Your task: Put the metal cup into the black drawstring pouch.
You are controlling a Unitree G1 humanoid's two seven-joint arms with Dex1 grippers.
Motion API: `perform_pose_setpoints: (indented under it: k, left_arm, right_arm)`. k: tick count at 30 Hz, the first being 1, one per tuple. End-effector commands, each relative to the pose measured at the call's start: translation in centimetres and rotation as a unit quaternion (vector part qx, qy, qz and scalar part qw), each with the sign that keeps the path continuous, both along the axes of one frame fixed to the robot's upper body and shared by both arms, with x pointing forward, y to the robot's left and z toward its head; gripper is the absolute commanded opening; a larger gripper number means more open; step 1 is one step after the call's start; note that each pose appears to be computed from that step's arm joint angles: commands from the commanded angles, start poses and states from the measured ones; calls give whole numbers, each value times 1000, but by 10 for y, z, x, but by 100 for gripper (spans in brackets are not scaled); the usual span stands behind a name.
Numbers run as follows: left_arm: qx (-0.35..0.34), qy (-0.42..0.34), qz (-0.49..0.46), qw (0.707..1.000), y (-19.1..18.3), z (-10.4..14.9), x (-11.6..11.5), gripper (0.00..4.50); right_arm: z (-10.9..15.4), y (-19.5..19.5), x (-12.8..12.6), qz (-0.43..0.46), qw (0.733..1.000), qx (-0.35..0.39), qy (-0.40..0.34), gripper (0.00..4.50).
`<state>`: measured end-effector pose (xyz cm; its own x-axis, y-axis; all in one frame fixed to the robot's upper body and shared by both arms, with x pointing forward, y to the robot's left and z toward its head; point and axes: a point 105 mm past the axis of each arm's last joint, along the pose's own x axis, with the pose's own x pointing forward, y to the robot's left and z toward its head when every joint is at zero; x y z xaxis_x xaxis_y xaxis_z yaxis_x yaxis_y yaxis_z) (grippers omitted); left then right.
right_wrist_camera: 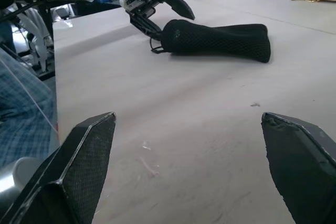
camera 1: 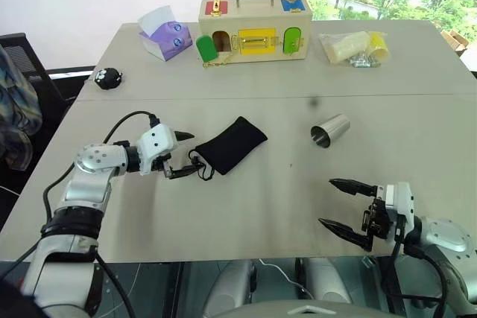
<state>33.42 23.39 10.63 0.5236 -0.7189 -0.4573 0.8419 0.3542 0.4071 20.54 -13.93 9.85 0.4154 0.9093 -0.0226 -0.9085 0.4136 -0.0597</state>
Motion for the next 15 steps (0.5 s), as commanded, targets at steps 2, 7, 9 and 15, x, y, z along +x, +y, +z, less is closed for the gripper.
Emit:
perform_pose_setpoints:
  k: [2, 7, 9, 15]
  left_arm:
    - [-12, -19, -24, 999, -12, 14, 14, 448]
    - [-13, -19, -34, 999, -14, 18, 21, 448]
    - [-14, -14, -38, 999, -13, 20, 21, 448]
    - [46, 77, -95, 991, 3, 17, -4, 448]
  right_arm:
    - [11, 4, -2, -7, 1000, 10, -25, 450]
    - [10, 4, -4, -15, 999, 13, -26, 450]
    - [10, 3, -3, -20, 999, 13, -26, 450]
    - [10, 3, -2, -22, 999, 12, -27, 450]
